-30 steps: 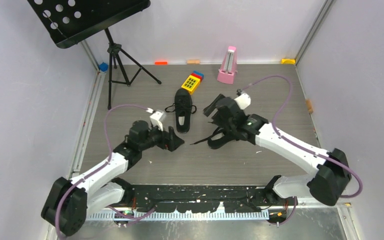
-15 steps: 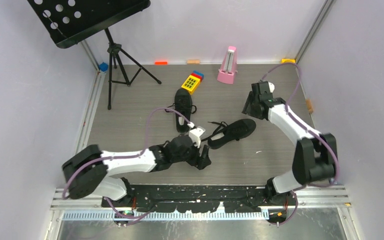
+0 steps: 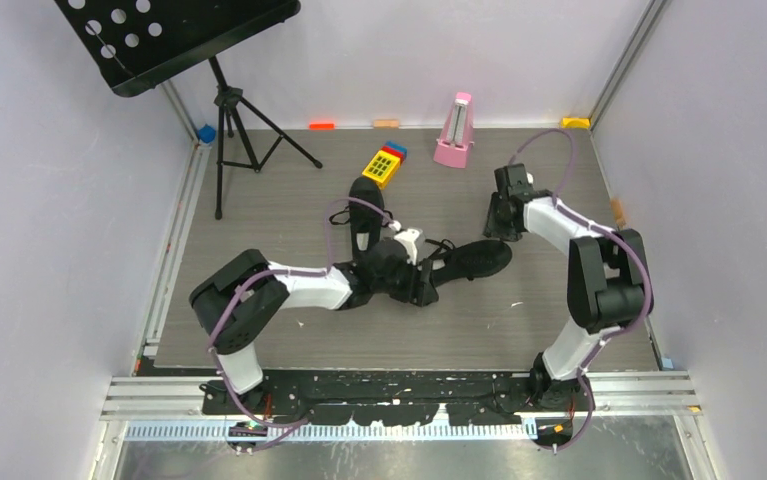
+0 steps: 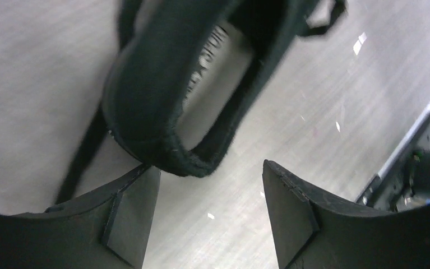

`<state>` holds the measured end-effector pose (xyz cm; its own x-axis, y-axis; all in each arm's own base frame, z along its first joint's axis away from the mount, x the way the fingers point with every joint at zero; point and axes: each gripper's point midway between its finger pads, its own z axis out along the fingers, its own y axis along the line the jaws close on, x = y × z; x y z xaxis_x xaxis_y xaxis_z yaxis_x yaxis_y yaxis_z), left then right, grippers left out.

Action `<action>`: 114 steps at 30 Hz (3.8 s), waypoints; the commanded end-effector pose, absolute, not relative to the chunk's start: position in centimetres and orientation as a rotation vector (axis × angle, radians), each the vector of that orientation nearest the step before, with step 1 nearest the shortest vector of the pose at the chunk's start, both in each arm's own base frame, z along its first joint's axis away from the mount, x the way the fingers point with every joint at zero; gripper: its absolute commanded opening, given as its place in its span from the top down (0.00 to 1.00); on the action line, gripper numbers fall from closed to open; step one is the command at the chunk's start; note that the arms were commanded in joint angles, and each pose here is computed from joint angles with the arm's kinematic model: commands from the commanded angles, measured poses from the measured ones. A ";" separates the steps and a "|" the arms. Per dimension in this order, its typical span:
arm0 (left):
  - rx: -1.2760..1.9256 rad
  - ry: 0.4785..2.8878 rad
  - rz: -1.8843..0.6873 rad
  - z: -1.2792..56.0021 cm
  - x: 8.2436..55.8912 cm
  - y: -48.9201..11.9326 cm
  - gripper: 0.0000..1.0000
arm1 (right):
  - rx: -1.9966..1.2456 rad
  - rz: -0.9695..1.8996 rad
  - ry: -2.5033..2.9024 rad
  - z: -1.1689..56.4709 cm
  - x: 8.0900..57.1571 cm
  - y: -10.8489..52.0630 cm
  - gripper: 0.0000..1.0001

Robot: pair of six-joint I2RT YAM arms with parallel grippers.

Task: Tie the shoes
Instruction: Adjust the shoe at the center of the board, then pick up the shoe at the center of the board.

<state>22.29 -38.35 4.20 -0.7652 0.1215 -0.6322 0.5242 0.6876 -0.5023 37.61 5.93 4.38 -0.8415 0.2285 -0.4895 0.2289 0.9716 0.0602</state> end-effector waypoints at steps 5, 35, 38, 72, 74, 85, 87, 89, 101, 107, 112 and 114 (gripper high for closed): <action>0.471 2.277 -0.990 5.9 30.2 -37.9 0.30 | 0.178 0.470 2.725 6.7 27.0 13.4 0.64; 0.508 2.199 -0.925 16.7 29.7 -27.0 0.26 | -0.456 0.331 2.464 10.6 39.0 20.1 0.43; 0.502 2.212 -0.925 16.7 29.3 -26.4 0.26 | -0.526 0.299 2.482 9.0 39.2 21.2 0.45; 1.069 1.420 -1.058 28.0 23.7 -33.7 0.12 | -0.372 0.703 1.591 45.5 28.0 20.3 1.00; 1.079 1.408 -1.073 27.6 23.0 -34.4 0.12 | -0.360 0.705 1.573 46.3 27.6 20.0 1.00; 1.017 1.398 -1.044 25.8 21.7 -37.4 0.16 | -0.262 0.713 1.555 47.2 27.8 19.2 1.00; 1.027 1.402 -1.067 25.4 21.4 -37.8 0.17 | -0.256 0.718 1.560 47.1 27.9 19.3 1.00; 1.035 1.387 -1.093 25.4 21.0 -38.3 0.18 | -0.249 0.724 1.563 47.1 27.9 19.4 1.00; 1.089 1.396 -1.192 23.7 19.8 -40.7 0.52 | -0.171 0.693 1.584 46.1 28.9 18.7 1.00; 1.081 1.400 -1.210 23.3 19.2 -40.3 0.72 | -0.151 0.672 1.595 45.4 29.2 18.4 1.00; 1.065 1.475 -1.203 22.6 19.0 -39.5 1.00 | -0.026 0.566 1.666 43.0 30.6 16.6 1.00; 1.048 1.541 -1.206 22.0 18.6 -38.8 1.00 | 0.078 0.471 1.734 40.8 31.5 14.9 1.00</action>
